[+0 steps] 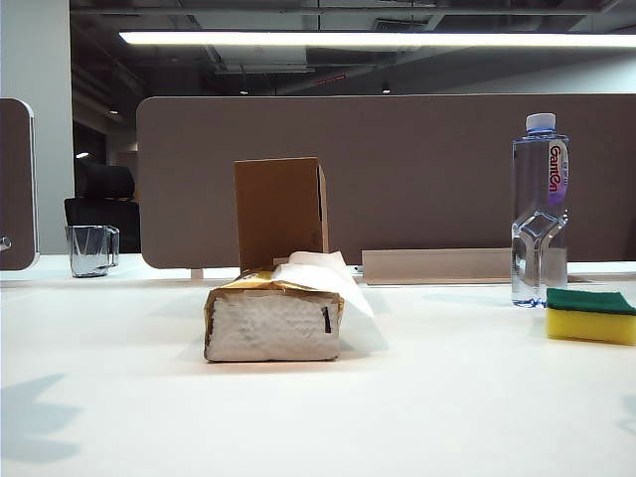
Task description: Move the sponge from left to right to wipe the table, avoiding obstacles on the table, and finally reaching the bottle of mineral water.
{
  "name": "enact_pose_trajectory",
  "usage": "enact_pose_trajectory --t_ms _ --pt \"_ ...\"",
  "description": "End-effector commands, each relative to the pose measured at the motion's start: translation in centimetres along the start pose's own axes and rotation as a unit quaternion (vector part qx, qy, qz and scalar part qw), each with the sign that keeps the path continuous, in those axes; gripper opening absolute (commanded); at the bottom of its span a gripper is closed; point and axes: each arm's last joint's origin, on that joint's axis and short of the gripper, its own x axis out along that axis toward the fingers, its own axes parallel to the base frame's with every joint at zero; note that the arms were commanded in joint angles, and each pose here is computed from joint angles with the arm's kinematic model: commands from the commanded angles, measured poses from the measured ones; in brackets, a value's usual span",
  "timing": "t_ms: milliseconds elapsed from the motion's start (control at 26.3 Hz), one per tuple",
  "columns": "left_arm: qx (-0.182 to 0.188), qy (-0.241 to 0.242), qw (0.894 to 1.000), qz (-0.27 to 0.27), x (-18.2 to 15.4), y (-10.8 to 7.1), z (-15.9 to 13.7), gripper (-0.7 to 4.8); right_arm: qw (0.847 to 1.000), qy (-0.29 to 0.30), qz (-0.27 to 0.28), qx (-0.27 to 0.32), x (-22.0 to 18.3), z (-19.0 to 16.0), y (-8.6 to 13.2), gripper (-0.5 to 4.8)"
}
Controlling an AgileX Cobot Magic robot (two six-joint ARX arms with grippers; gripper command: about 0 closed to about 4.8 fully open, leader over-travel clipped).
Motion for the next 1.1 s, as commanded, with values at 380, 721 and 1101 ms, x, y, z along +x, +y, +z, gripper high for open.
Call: enact_pose_trajectory --t_ms 380,721,1101 --pt "0.024 0.08 0.997 -0.003 -0.1 0.0 -1.7 -0.06 1.0 -0.007 0.002 -0.014 0.1 0.0 0.0 -0.06" --pt "0.025 0.096 0.995 -0.003 -0.2 0.0 -2.0 -0.05 1.0 -0.009 0.001 -0.015 0.1 0.0 0.0 -0.06" --pt "0.025 0.096 0.995 -0.003 -0.2 0.0 -2.0 -0.05 1.0 -0.009 0.001 -0.015 0.1 0.0 0.0 -0.06"
